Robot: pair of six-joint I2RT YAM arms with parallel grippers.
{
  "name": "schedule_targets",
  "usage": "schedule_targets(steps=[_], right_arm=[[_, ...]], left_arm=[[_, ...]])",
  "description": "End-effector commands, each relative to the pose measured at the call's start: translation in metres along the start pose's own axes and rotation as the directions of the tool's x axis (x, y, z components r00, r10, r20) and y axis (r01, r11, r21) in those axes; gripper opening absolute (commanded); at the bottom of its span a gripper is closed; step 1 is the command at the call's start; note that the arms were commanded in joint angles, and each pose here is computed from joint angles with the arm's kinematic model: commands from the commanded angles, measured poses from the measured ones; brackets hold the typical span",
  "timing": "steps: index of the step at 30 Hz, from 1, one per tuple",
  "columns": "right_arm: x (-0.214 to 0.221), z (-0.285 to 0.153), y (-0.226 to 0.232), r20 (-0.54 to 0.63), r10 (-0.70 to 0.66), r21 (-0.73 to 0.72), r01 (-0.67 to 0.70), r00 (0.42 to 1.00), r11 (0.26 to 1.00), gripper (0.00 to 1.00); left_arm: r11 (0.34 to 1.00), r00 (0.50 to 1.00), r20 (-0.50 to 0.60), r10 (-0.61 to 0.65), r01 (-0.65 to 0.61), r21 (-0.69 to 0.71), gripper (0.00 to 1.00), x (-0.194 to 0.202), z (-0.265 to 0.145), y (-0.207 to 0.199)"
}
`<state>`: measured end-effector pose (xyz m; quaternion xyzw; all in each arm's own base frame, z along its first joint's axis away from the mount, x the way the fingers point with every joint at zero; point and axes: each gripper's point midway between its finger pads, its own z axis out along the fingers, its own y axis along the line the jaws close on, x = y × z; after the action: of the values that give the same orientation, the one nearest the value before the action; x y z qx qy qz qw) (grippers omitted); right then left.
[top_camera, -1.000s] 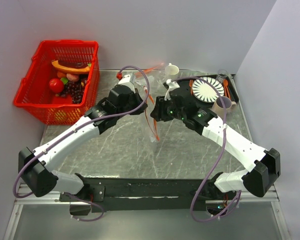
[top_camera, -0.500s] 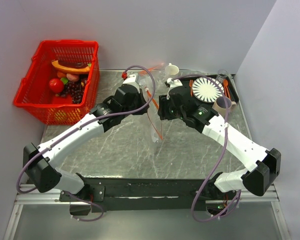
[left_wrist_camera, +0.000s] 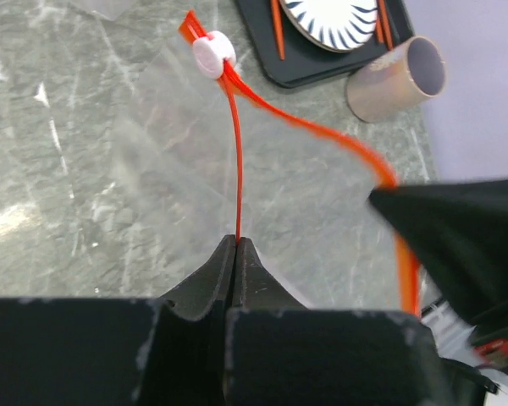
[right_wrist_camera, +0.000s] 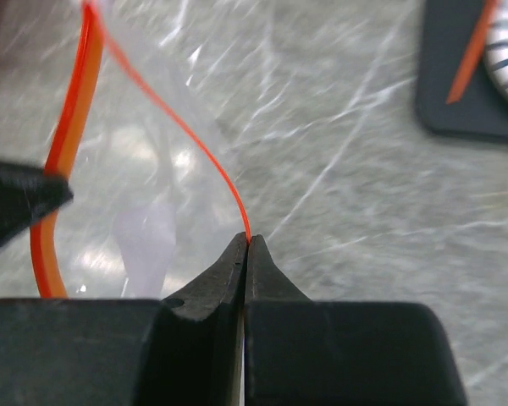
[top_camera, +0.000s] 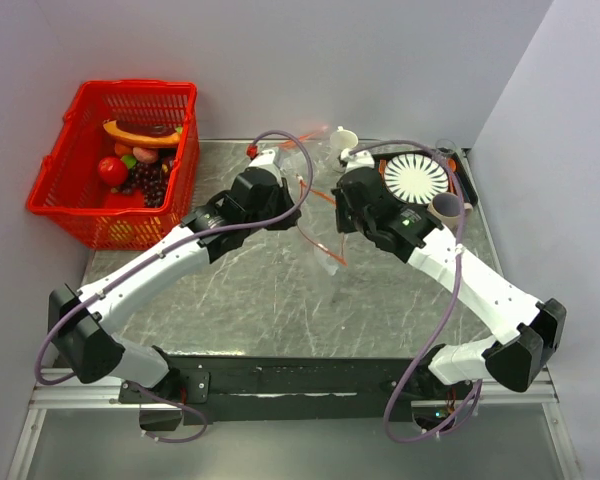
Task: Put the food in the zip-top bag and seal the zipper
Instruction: Open the zipper of the food storage bag.
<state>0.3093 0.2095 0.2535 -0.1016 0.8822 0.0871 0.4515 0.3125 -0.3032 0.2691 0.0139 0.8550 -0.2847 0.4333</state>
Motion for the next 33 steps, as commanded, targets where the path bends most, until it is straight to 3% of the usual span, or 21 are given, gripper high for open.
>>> schedule_targets(steps=[1, 7, 10, 15, 26, 33], right_arm=[[-0.054, -0.029, -0.035, 0.158, -0.020, 0.187, -0.010, 0.987, 0.982, 0.00], [-0.044, -0.020, -0.030, 0.143, -0.008, 0.161, -0.015, 0.990, 0.987, 0.00], [-0.012, 0.004, -0.020, 0.064, -0.021, 0.143, 0.012, 0.998, 0.990, 0.00], [0.015, 0.024, -0.014, 0.026, -0.018, 0.140, 0.014, 1.000, 0.990, 0.00], [-0.010, 0.006, -0.054, 0.118, 0.035, 0.311, -0.070, 0.992, 0.948, 0.00], [-0.011, 0.004, -0.050, 0.129, 0.066, 0.232, -0.094, 0.989, 0.968, 0.00]], left_arm=[[0.990, 0.999, 0.035, -0.018, 0.013, 0.138, 0.01, -0.019, -0.008, -0.034], [0.986, 0.998, -0.031, -0.050, 0.054, 0.157, 0.01, 0.017, 0.023, -0.026], [0.991, 0.995, -0.077, -0.058, 0.067, 0.112, 0.01, 0.045, 0.041, -0.007], [0.999, 0.987, -0.155, -0.050, 0.049, -0.008, 0.01, 0.086, 0.059, 0.028], [0.988, 0.981, -0.192, -0.035, 0.005, -0.155, 0.01, 0.124, 0.063, 0.077], [0.991, 0.986, -0.167, -0.017, -0.005, -0.133, 0.01, 0.119, 0.058, 0.076]])
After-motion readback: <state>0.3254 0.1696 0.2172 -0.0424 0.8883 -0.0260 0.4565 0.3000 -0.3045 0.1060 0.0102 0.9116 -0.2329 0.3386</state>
